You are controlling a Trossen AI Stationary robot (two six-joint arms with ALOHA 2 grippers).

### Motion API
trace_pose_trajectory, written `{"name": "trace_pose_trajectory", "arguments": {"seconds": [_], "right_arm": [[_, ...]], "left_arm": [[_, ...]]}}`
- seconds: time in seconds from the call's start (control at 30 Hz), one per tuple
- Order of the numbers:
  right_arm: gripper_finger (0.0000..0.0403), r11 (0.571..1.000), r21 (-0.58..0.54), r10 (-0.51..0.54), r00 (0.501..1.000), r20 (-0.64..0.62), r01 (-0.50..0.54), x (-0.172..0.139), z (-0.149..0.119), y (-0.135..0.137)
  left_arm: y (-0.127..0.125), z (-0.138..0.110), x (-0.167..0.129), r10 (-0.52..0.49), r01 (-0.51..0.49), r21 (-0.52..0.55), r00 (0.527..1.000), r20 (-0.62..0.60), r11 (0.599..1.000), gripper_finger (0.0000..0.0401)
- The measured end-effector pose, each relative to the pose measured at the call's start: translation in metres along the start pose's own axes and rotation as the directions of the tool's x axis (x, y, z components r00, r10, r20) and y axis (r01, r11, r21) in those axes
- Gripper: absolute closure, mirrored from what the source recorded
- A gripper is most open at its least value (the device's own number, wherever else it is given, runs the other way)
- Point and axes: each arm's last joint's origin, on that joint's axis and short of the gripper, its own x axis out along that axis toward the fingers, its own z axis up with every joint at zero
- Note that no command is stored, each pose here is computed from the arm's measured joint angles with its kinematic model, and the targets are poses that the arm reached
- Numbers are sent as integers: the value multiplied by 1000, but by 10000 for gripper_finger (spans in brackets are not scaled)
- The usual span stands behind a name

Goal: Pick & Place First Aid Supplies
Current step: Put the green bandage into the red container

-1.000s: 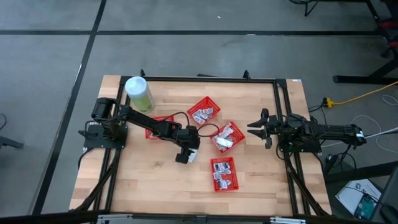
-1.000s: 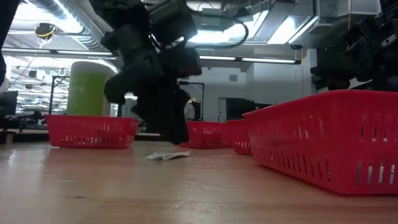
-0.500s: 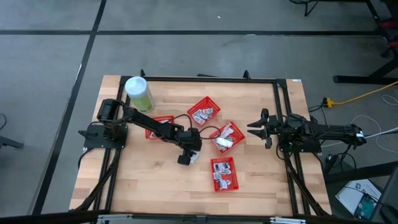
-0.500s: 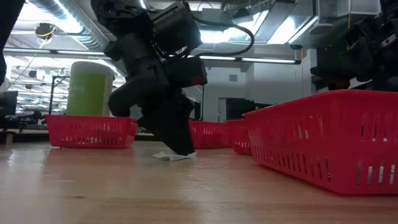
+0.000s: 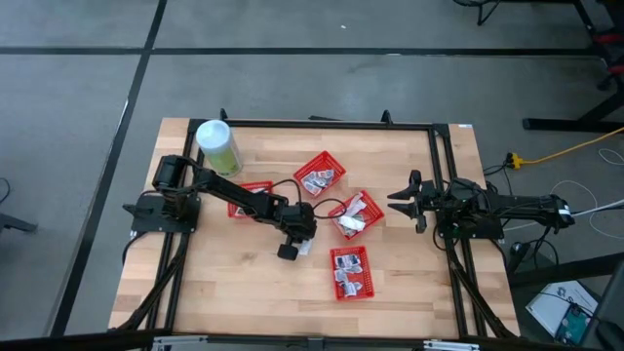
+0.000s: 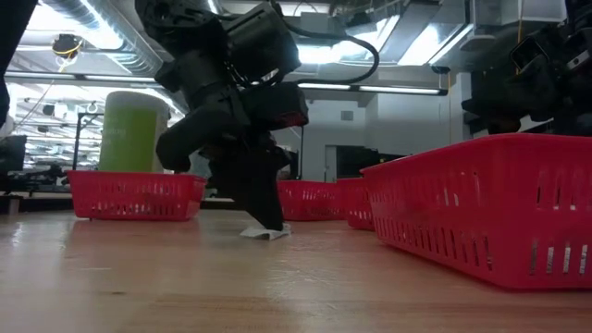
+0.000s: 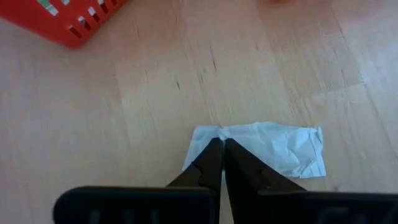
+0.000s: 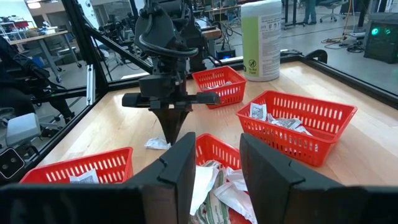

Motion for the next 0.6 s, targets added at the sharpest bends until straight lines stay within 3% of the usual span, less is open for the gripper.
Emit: {"name": "trace_pose_trajectory", "arguments": {"seconds": [0.17,0.43,0.6], "right_arm": [[276,1000,1,0,1000,0,0,0,0,0],[276,1000,0,-1,1000,0,1,0,0,0],[276,1000,0,0,1000,0,0,0,0,0]], "left_arm": [[1,6,-6,12,-12,1,1000,4,1000,398],[2,31,-34,40,-49,67,991,125,997,398],[5,46,-61,171,-199,116,962,214,973,399]]}}
